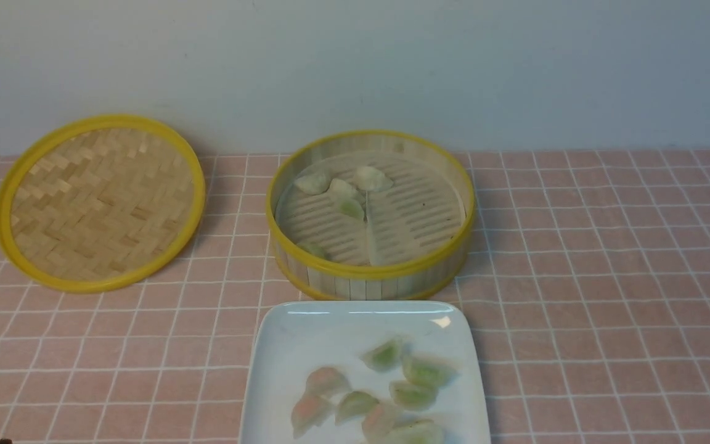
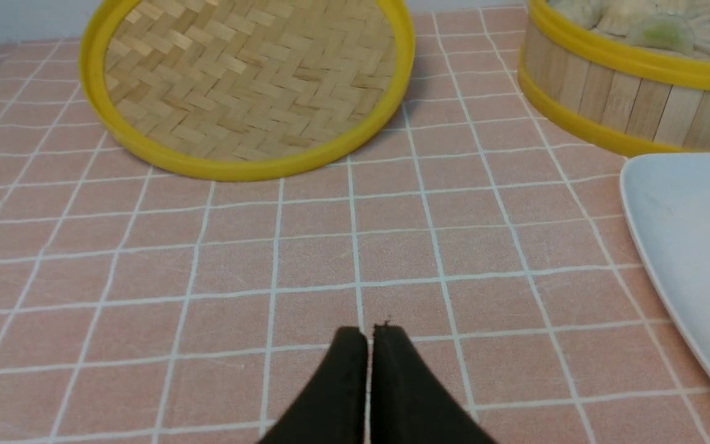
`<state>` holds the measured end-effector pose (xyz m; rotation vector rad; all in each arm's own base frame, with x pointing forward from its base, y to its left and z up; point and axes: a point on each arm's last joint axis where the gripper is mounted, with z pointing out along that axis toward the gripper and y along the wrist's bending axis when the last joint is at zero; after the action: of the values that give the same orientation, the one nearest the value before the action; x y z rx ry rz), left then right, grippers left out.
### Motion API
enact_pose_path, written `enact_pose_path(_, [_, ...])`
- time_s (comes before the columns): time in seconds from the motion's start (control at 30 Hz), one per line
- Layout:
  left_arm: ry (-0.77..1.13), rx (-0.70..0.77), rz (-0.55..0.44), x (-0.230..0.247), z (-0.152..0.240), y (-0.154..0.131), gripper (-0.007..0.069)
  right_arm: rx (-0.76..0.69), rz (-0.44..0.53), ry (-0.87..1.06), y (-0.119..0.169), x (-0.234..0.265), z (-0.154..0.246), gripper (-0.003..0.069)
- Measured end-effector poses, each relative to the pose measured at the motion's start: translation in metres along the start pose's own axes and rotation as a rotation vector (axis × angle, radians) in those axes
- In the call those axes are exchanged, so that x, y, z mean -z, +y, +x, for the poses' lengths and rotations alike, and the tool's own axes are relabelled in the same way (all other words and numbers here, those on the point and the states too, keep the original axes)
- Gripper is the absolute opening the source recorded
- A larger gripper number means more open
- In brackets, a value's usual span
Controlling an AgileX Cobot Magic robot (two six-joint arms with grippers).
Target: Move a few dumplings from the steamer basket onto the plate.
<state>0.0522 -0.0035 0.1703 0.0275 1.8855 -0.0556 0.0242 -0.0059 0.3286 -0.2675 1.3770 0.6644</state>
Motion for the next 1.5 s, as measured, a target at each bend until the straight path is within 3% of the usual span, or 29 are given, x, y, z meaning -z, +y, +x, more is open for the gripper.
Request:
enact_pose_path(0.6, [0.0, -0.001, 0.0, 0.0, 0.0, 0.0, -0.0006, 0.0, -0.01, 0.006, 0.001, 0.0, 0.001, -0.0015])
enact_pose_path(0.7, [0.0, -0.001, 0.0, 0.0, 0.0, 0.0, -0.0006, 0.007, -0.039, 0.02, 0.004, 0.0, 0.002, -0.0015])
enact_pose_path(0.93, [0.0, -0.001, 0.0, 0.0, 0.0, 0.0, -0.0006, 0.085, -0.214, 0.013, 0.019, 0.002, 0.002, -0.0015])
enact_pose_path(1.13, [0.0, -0.001, 0.0, 0.0, 0.0, 0.0, -0.0006, 0.093, -0.244, 0.0, 0.022, 0.003, 0.002, -0.0015])
enact_pose_path(1.27, [0.0, -0.001, 0.0, 0.0, 0.0, 0.0, -0.0006, 0.117, -0.131, -0.002, 0.019, 0.002, 0.011, -0.0015])
enact_pose_path(1.3, [0.0, -0.001, 0.0, 0.0, 0.0, 0.0, -0.0006, 0.138, -0.023, 0.013, 0.015, 0.0, 0.021, -0.0015])
enact_pose_path(1.47, [0.0, -0.001, 0.0, 0.0, 0.0, 0.0, -0.0006, 0.174, 0.248, 0.094, -0.001, -0.007, 0.056, -0.0015])
enact_pose_path(1.5, [0.0, -0.001, 0.0, 0.0, 0.0, 0.0, -0.0006, 0.176, 0.341, 0.135, -0.01, -0.008, 0.075, -0.0015])
